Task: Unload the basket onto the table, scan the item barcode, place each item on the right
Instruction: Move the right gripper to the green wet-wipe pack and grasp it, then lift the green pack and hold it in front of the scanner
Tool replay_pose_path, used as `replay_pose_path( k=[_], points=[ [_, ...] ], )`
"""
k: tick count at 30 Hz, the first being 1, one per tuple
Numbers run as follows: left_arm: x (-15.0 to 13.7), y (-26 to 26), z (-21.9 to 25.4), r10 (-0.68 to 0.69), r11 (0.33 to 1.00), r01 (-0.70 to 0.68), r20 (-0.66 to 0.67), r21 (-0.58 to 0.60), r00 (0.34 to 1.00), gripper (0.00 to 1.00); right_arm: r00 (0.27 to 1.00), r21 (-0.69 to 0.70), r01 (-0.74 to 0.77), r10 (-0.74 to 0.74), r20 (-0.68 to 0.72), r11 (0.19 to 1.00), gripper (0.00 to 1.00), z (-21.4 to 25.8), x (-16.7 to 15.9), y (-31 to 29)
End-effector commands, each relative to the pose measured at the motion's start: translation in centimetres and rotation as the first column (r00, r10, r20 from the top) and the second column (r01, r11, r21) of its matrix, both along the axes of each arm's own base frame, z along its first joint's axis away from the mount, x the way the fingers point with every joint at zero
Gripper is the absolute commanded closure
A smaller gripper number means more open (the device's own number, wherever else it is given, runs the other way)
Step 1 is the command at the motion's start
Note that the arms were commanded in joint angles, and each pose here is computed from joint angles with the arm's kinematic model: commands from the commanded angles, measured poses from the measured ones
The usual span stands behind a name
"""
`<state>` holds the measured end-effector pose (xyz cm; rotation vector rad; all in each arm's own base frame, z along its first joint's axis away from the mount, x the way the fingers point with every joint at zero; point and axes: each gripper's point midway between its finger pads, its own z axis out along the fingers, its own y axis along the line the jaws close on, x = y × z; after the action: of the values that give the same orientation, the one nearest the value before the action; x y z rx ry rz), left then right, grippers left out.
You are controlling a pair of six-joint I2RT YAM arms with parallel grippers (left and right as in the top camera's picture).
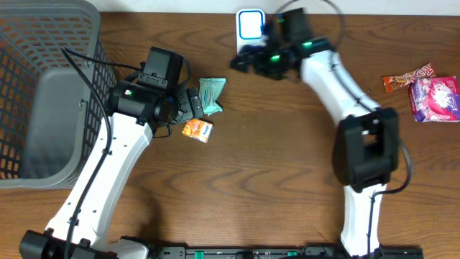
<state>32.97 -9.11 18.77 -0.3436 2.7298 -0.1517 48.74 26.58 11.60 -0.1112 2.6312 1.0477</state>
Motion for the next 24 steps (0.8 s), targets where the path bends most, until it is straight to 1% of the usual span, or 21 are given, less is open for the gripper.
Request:
replay_pose_path(
  k=[1, 7, 13, 17, 20, 21, 22, 24],
  points=[
    [0.2, 0.2, 0.2, -0.003, 1.000, 0.003, 0.004, 0.011, 1.000, 0.02, 0.994, -0.061, 0.104, -0.106, -0.032, 0.993, 0.04, -0.8, -0.2, 2.0],
    [0.2, 0.2, 0.2, -0.003, 1.000, 0.003, 0.004, 0.011, 1.000, 0.02, 0.990, -0.121, 0.139, -0.142, -0.016, 0.983, 0.05, -1.9, -1.2, 4.8],
    [0.2, 0.2, 0.2, -0.003, 1.000, 0.003, 0.004, 0.011, 1.000, 0.02, 0.982, -0.150, 0.167, -0.178, -0.063, 0.975, 0.10, -4.5, -1.5, 5.4],
    [0.2, 0.2, 0.2, -0.003, 1.000, 0.003, 0.004, 0.011, 1.000, 0.02, 0.985, -0.105, 0.112, -0.124, -0.116, 0.988, 0.14, -6.8, -2.1, 6.9],
    [0.2, 0.2, 0.2, -0.003, 1.000, 0.003, 0.004, 0.011, 1.000, 0.02, 0.983, -0.070, 0.057, -0.068, -0.170, 0.996, 0.16, -8.8, -3.2, 8.5],
    [0.2, 0.2, 0.1, -0.003, 1.000, 0.003, 0.004, 0.011, 1.000, 0.02, 0.981, -0.075, 0.050, -0.063, -0.182, 0.996, 0.18, -9.4, -3.5, 8.7],
    [0.2, 0.2, 0.2, -0.003, 1.000, 0.003, 0.004, 0.011, 1.000, 0.02, 0.979, -0.083, 0.045, -0.060, -0.193, 0.996, 0.22, -10.2, -3.8, 8.8],
    [0.2, 0.2, 0.2, -0.003, 1.000, 0.003, 0.004, 0.011, 1.000, 0.02, 0.975, -0.096, 0.038, -0.058, -0.214, 0.995, 0.35, -11.3, -4.3, 8.8]
  ],
)
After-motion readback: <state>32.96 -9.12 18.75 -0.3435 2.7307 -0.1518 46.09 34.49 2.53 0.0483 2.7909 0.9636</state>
